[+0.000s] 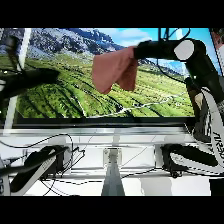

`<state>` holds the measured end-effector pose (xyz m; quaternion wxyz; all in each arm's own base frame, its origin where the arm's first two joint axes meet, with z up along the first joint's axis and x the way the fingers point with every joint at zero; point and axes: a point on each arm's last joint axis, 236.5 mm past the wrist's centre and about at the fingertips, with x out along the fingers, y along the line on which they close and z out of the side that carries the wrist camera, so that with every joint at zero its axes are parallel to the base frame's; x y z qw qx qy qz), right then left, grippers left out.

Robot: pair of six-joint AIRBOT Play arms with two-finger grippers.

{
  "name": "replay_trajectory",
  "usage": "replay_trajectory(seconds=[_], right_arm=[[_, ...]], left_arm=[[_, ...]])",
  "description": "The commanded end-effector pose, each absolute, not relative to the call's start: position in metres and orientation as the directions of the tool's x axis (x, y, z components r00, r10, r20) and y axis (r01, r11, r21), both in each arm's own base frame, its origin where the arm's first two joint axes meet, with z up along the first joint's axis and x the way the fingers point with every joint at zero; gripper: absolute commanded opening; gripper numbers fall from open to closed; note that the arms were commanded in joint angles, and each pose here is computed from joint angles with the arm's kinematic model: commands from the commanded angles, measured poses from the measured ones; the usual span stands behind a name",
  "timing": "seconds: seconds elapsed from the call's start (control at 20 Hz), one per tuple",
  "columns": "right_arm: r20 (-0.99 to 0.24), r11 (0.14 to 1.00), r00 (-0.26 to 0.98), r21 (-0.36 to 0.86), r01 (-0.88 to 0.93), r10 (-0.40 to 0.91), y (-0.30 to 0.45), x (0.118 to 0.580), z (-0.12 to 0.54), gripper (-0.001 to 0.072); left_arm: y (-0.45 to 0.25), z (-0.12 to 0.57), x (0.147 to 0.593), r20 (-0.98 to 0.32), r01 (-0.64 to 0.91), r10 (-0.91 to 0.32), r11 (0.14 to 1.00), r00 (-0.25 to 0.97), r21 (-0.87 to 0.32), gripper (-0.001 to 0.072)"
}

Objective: Fold the clothes and pants, and hang the long-sleeved shirts on hangers.

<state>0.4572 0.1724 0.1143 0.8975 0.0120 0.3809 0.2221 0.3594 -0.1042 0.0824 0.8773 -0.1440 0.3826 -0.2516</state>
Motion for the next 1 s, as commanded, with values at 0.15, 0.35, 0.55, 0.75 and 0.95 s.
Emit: replay_trajectory(seconds=[0.15,0.35,0.55,0.75,0.95], right_arm=[[-0.896,0.962,0.374,0.167,-0.218,0.241,0.094,0.401,-0.009,0.0018],[-0.917,0.973,0.346,0.145,-0.178,0.2,0.073,0.392,-0.028,0.0018],[-0.922,0.987,0.351,0.141,-0.082,0.161,0.032,0.392,-0.027,0.0018],[-0.937,0.985,0.305,0.15,-0.087,0.169,0.024,0.375,-0.021,0.0018],[-0.91,0.97,0.335,0.231,-0.08,0.244,0.045,0.38,-0.012,0.0018]], left_arm=[[-0.21,-0.026,0.335,-0.604,0.167,-0.742,0.661,0.291,-0.732,0.0665],[-0.238,-0.064,0.333,-0.611,0.12,-0.76,0.643,0.221,-0.756,0.0666],[-0.24,-0.07,0.352,-0.615,0.117,-0.755,0.648,0.229,-0.753,0.0666],[-0.252,-0.082,0.369,-0.631,0.131,-0.738,0.669,0.24,-0.732,0.0629],[-0.284,-0.095,0.361,-0.632,0.167,-0.758,0.652,0.16,-0.74,0.0628]])
